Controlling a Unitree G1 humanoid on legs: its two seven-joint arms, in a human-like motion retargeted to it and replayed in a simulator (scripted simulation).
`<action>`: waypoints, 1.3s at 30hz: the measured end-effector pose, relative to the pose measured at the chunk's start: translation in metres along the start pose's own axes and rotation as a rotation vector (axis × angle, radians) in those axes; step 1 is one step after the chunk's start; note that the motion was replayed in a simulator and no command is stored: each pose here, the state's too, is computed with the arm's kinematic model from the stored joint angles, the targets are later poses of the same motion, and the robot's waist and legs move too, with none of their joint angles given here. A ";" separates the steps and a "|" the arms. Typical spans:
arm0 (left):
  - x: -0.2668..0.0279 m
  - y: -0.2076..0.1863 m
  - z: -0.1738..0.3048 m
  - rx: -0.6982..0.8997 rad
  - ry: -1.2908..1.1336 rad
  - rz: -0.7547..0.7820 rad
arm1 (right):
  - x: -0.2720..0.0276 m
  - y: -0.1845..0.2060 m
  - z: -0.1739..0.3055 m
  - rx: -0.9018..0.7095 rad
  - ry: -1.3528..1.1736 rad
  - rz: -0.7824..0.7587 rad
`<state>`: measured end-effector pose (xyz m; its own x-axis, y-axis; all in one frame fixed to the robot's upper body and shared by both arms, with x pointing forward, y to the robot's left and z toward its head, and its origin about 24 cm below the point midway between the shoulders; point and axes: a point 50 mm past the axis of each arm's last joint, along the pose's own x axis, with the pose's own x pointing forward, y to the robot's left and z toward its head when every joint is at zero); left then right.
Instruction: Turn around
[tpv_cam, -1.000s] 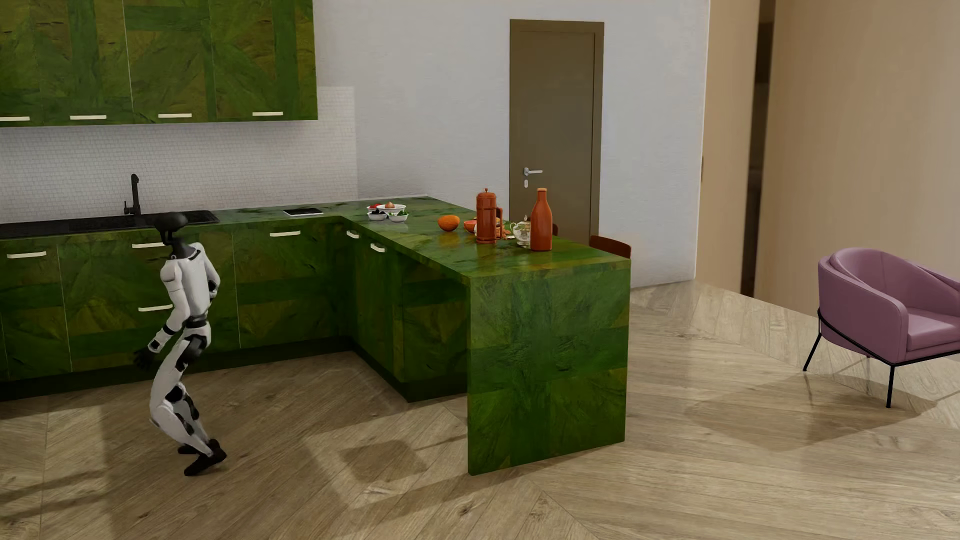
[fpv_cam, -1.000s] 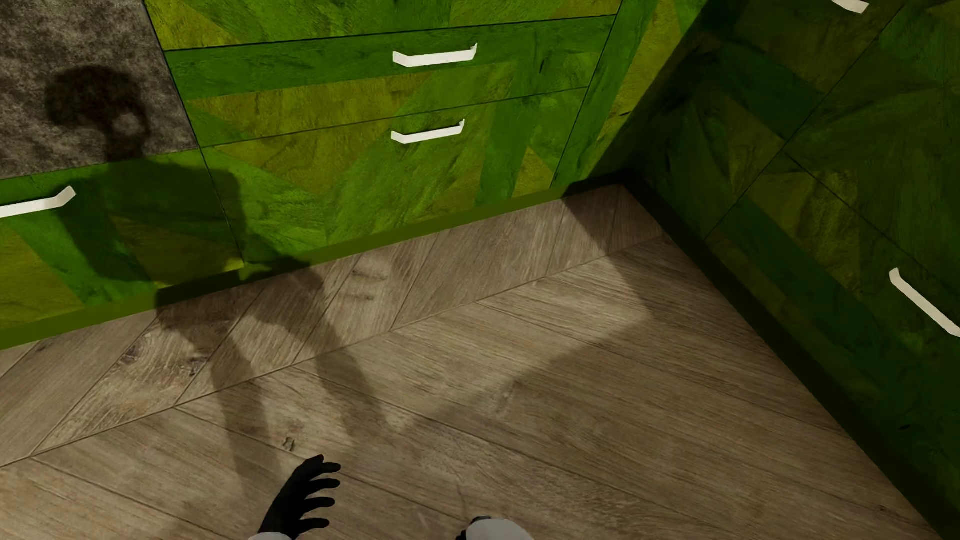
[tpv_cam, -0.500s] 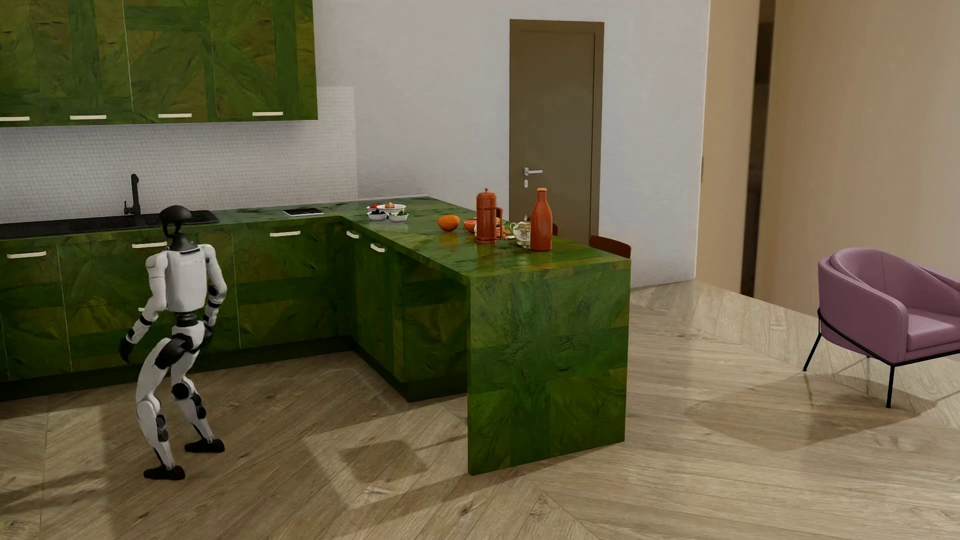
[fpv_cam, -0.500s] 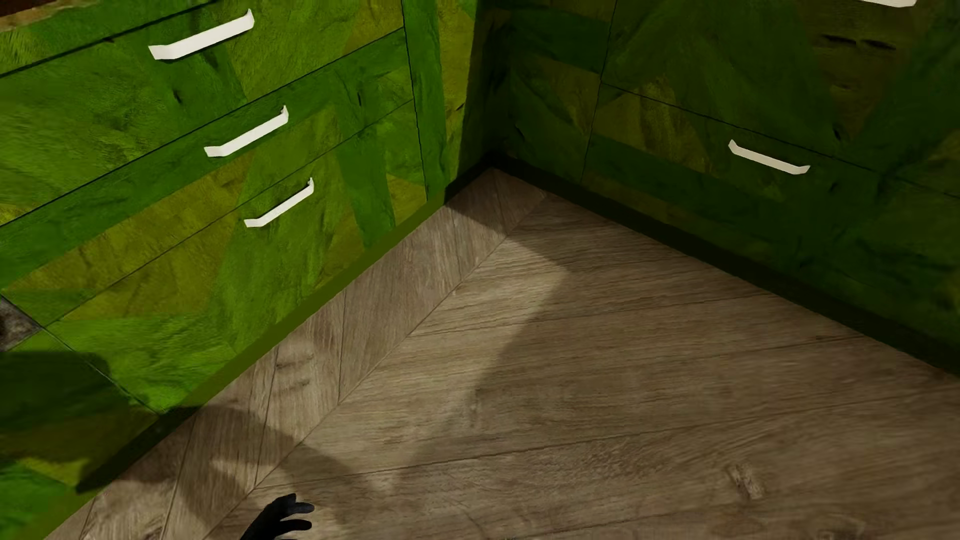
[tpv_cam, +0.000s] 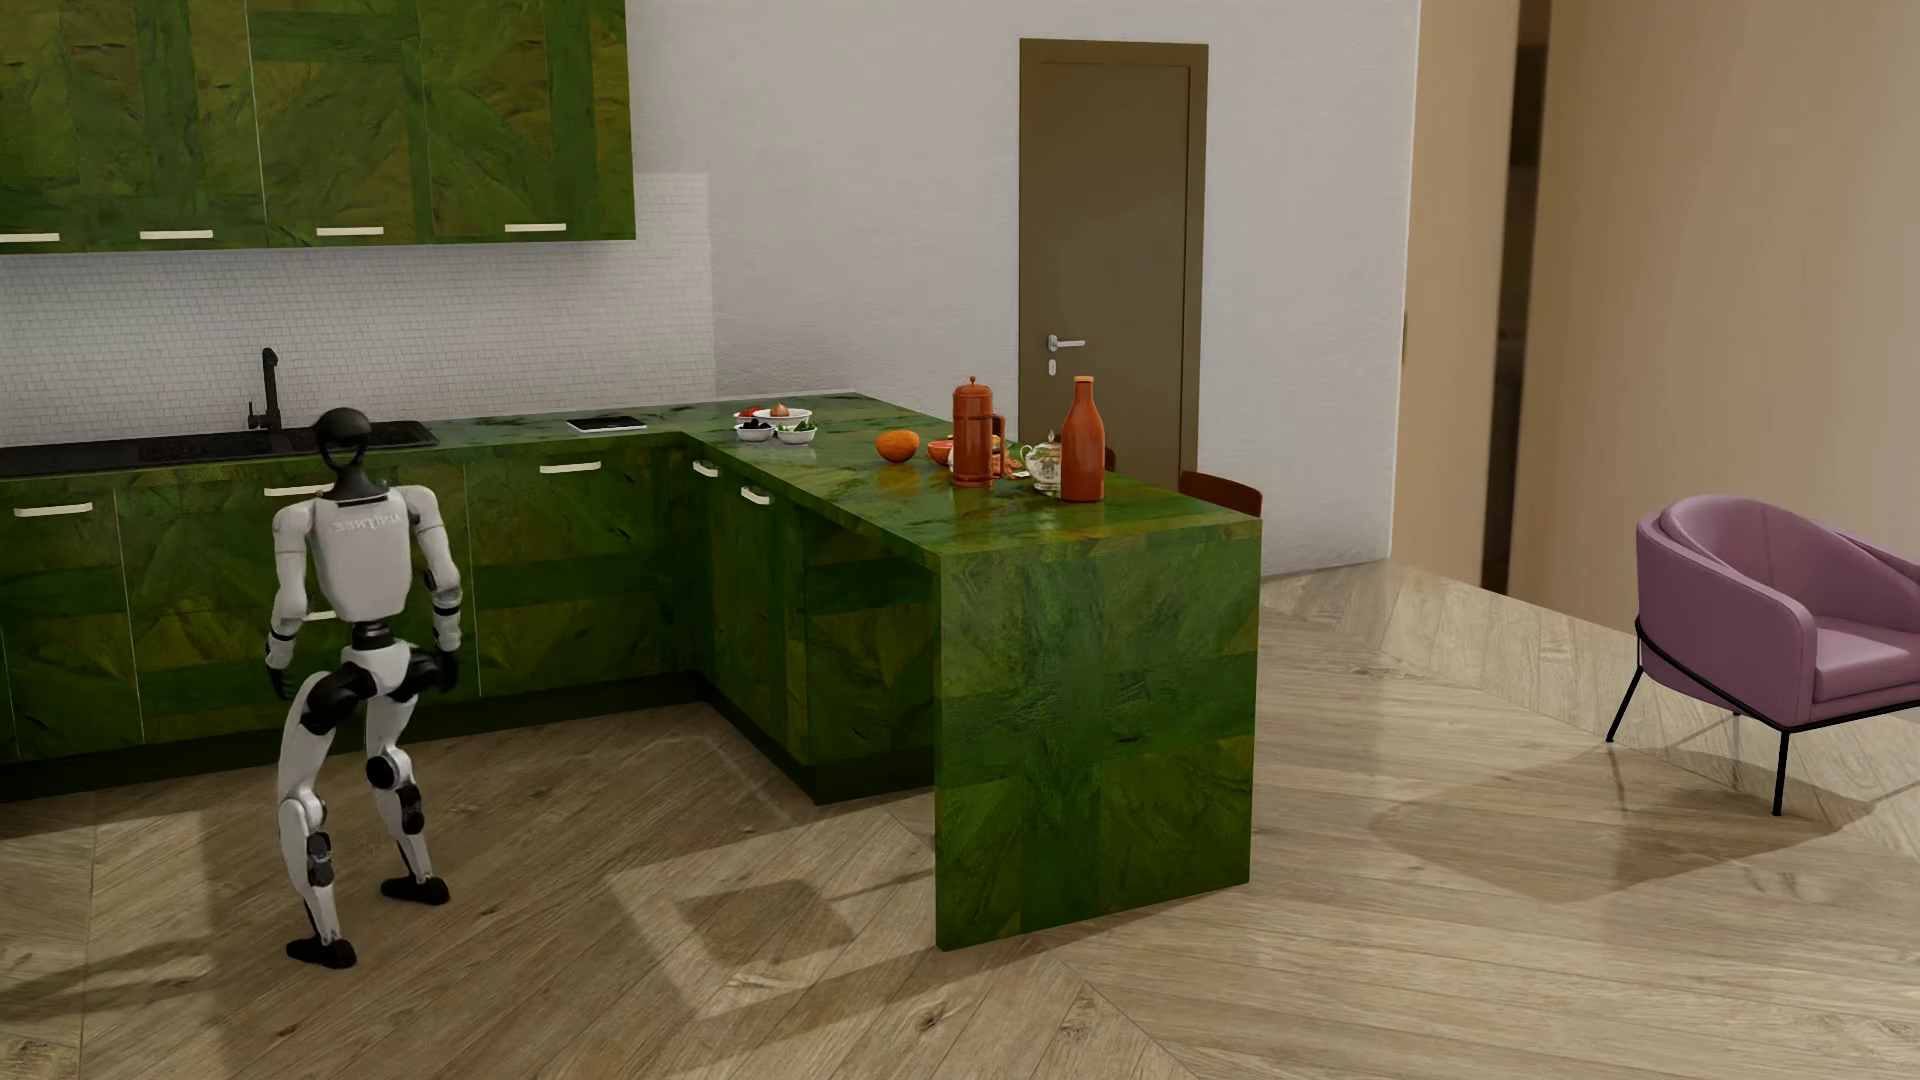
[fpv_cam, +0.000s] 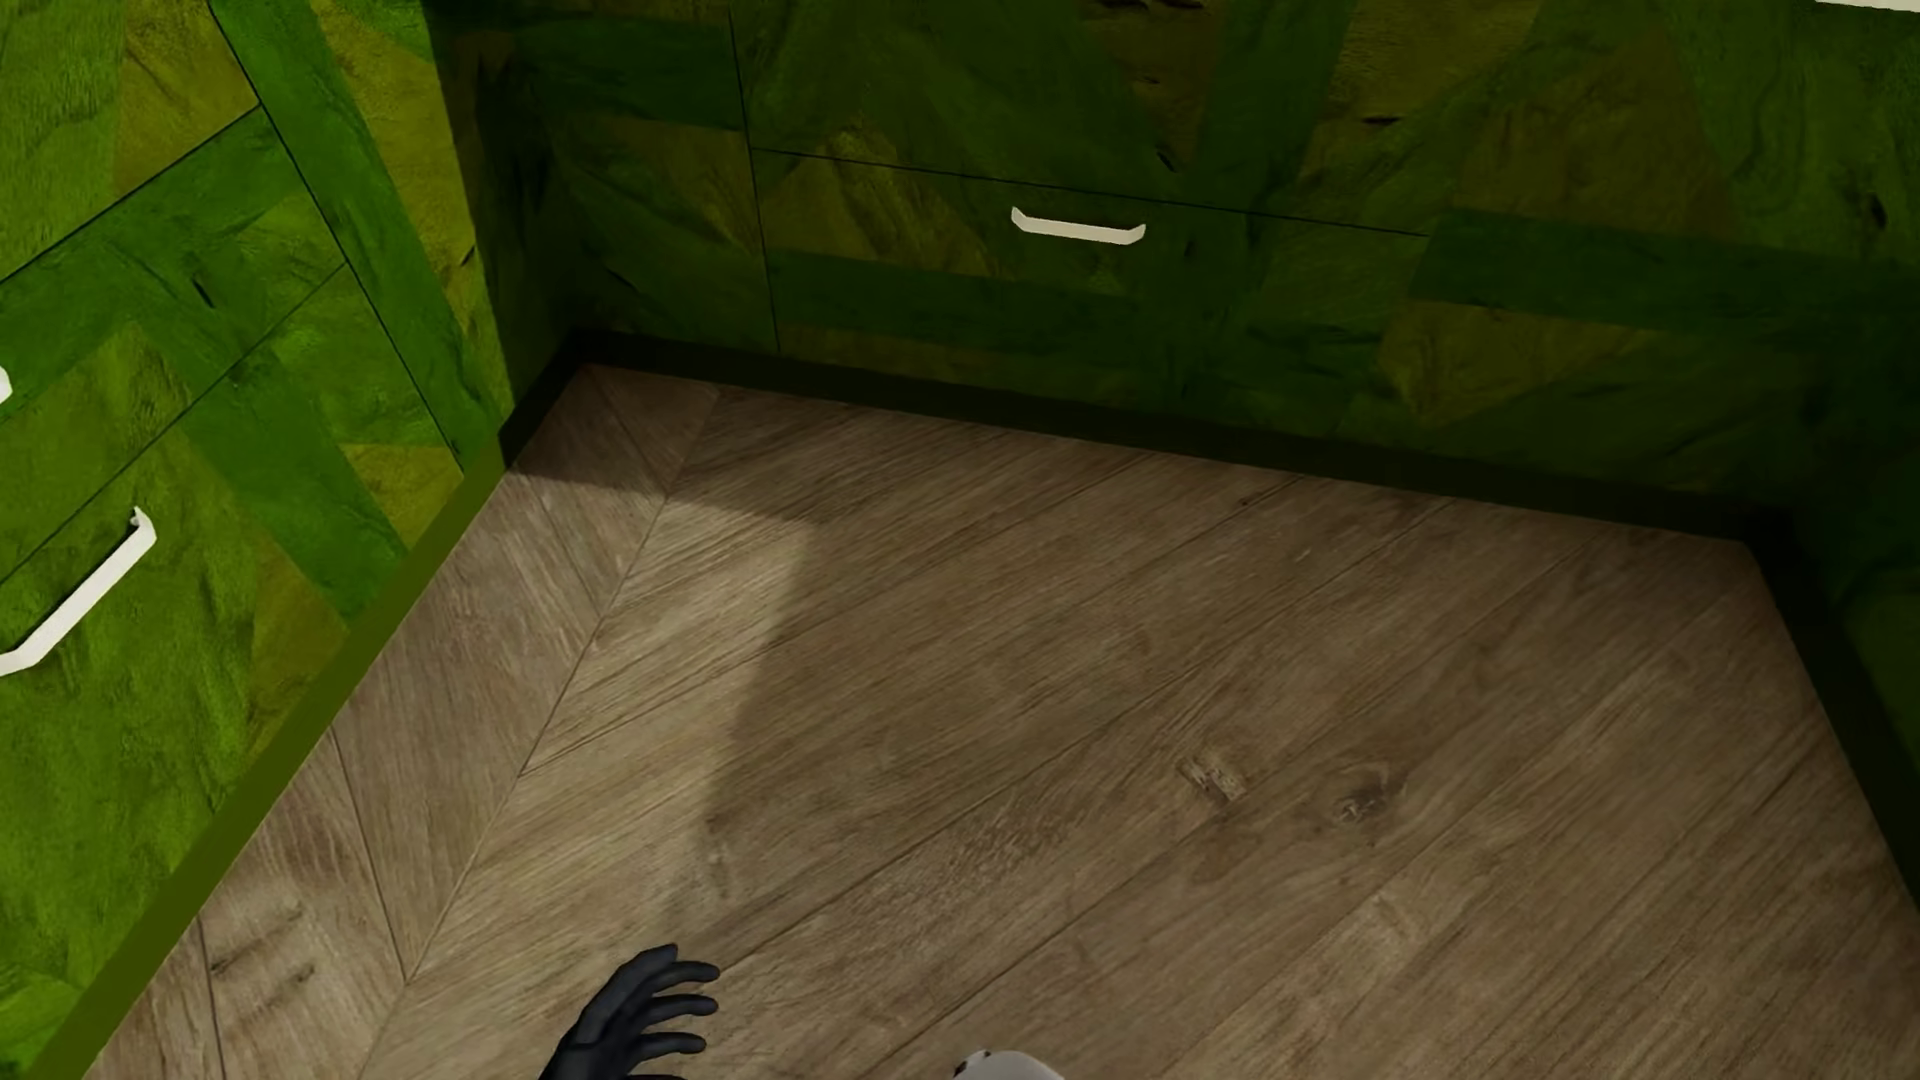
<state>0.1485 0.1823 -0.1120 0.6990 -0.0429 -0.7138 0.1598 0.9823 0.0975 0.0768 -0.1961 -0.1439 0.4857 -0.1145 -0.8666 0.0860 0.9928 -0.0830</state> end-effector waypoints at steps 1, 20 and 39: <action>-0.003 0.004 -0.009 0.016 0.035 0.004 | 0.000 0.001 0.000 0.031 0.009 -0.030; -0.014 0.039 -0.038 0.091 0.184 0.121 | -0.003 -0.006 0.010 0.059 -0.112 -0.054; -0.013 0.013 -0.033 0.016 0.102 0.106 | 0.007 0.001 0.025 -0.040 -0.065 -0.017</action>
<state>0.1182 0.2019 -0.1246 0.6379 0.0803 -0.7659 0.1011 0.9772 0.1867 0.1016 -0.1962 -0.1375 0.5398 -0.1321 -0.8314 0.0608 0.9911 -0.1181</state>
